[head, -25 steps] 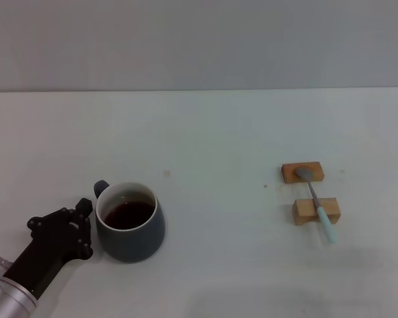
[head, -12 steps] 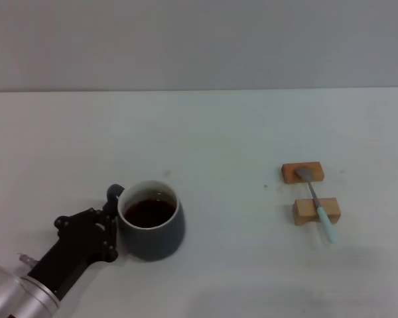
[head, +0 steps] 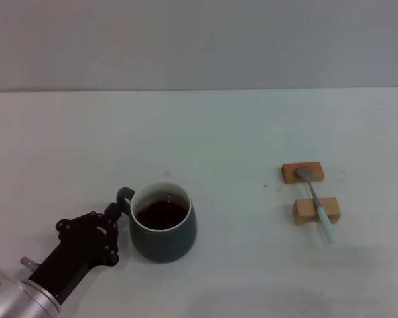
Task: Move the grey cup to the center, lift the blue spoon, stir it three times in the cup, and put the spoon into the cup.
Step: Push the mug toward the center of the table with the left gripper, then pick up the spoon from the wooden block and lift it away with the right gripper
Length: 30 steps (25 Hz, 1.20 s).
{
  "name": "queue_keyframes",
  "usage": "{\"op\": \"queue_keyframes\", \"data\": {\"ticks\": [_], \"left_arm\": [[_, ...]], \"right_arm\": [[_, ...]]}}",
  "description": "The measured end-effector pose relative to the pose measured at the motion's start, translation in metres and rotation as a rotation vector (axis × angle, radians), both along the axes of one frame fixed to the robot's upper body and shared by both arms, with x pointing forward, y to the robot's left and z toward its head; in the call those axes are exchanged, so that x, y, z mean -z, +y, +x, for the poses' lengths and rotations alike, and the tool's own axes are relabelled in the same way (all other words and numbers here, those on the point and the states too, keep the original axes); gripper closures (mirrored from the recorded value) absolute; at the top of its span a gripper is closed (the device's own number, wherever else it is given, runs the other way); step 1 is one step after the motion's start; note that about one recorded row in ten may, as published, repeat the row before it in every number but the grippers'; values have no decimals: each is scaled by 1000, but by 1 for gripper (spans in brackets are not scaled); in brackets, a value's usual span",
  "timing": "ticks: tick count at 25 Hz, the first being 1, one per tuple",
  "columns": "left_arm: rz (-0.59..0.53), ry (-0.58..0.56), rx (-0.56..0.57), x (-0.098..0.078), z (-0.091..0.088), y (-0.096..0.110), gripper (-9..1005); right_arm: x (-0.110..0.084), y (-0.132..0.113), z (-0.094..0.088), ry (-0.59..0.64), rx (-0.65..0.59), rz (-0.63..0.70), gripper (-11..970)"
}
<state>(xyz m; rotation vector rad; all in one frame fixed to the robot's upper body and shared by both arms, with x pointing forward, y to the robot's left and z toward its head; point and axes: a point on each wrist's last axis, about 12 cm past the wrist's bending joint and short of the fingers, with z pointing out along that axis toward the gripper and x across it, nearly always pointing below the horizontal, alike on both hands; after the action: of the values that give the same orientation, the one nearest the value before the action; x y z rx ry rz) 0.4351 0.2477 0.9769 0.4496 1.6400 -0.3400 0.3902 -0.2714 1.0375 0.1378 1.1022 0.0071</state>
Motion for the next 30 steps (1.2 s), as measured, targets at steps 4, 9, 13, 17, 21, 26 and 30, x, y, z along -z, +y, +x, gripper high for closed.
{"op": "queue_keyframes", "data": {"ticks": [4, 9, 13, 17, 21, 26, 30], "left_arm": [[-4, -3, 5, -1, 1, -2, 983], [-23, -4, 22, -2, 1, -10, 983], [-29, -2, 43, -2, 0, -15, 982], [-26, 1, 26, -1, -1, -12, 981], [-40, 3, -111, 0, -8, 12, 981], [-89, -49, -288, -4, -25, 44, 980], [-129, -99, -433, -8, -45, 65, 979]], "right_arm": [[0, 1, 1, -3, -4, 0, 193], [-1, 2, 2, -4, -12, -1, 192], [-1, 2, 2, -4, -13, -1, 192], [-1, 2, 2, -4, -14, -1, 193], [0, 2, 2, -1, -15, -1, 193], [1, 4, 2, 11, -31, -4, 193], [2, 7, 2, 23, -51, -3, 193]]}}
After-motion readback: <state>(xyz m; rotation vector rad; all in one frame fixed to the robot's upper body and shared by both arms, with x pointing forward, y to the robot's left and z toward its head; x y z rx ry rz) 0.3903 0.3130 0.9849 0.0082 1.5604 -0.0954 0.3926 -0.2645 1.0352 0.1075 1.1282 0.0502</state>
